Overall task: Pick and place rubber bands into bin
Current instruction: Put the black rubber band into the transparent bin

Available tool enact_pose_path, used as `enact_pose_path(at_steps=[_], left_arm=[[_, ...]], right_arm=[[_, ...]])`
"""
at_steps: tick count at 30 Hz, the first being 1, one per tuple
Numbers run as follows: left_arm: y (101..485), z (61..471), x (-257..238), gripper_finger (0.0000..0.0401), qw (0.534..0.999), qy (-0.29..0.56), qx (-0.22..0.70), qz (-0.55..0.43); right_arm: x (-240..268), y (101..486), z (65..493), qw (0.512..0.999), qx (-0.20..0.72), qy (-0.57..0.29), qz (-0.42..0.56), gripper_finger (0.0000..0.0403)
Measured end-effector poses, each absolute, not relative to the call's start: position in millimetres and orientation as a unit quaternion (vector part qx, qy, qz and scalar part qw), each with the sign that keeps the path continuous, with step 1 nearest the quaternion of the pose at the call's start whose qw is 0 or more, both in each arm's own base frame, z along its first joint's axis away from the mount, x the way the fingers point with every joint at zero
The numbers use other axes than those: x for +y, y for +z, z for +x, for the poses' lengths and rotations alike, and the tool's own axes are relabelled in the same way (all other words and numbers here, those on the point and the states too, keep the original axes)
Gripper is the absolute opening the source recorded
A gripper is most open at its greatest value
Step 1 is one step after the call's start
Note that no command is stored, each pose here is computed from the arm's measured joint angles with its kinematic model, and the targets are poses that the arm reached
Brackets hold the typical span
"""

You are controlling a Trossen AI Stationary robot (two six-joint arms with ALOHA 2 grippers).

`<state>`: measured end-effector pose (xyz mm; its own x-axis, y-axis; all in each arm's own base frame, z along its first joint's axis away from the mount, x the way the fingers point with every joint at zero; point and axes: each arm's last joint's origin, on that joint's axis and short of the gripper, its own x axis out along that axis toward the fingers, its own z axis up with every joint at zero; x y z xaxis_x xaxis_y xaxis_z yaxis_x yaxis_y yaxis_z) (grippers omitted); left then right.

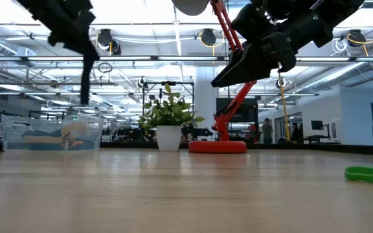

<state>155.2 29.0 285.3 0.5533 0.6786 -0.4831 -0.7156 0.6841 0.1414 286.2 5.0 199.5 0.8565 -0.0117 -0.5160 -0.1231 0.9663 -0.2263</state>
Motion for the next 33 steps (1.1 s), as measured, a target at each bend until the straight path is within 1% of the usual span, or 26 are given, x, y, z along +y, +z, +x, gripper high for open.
enact_pose_path(at_steps=[7, 11, 15, 18, 21, 25, 30, 33], left_arm=[[259.4, 145.2, 30.3, 0.0004, 0.822, 0.47, 0.315, -0.064], [237.4, 141.2, 31.7, 0.0009, 0.804, 0.49, 0.326, -0.085], [214.0, 135.1, 35.1, 0.0004, 0.783, 0.512, 0.339, -0.104], [198.3, 131.3, 37.2, 0.0009, 0.772, 0.514, 0.351, -0.13], [185.4, 127.8, 38.4, 0.0011, 0.763, 0.516, 0.36, -0.148], [171.3, 125.2, 39.9, 0.0005, 0.76, 0.508, 0.368, -0.171], [159.8, 124.2, 41.9, 0.0021, 0.76, 0.496, 0.368, -0.2], [156.2, 124.3, 42.8, 0.0018, 0.763, 0.496, 0.362, -0.202]], right_arm=[[5.0, 199.4, 286.1, 0.955, 0.267, 0.029, -0.126, 0.0188], [5.0, 199.4, 286.1, 0.955, 0.267, 0.029, -0.126, 0.0186], [5.0, 199.4, 286.1, 0.955, 0.267, 0.029, -0.126, 0.0187], [5.0, 199.4, 286.1, 0.955, 0.267, 0.029, -0.126, 0.0186], [4.9, 199.4, 286.1, 0.955, 0.267, 0.029, -0.126, 0.0183], [5.0, 199.4, 286.1, 0.955, 0.267, 0.029, -0.126, 0.0184], [5.0, 199.4, 286.1, 0.955, 0.267, 0.029, -0.125, 0.0186], [5.0, 199.4, 286.2, 0.955, 0.267, 0.029, -0.125, 0.0184]])
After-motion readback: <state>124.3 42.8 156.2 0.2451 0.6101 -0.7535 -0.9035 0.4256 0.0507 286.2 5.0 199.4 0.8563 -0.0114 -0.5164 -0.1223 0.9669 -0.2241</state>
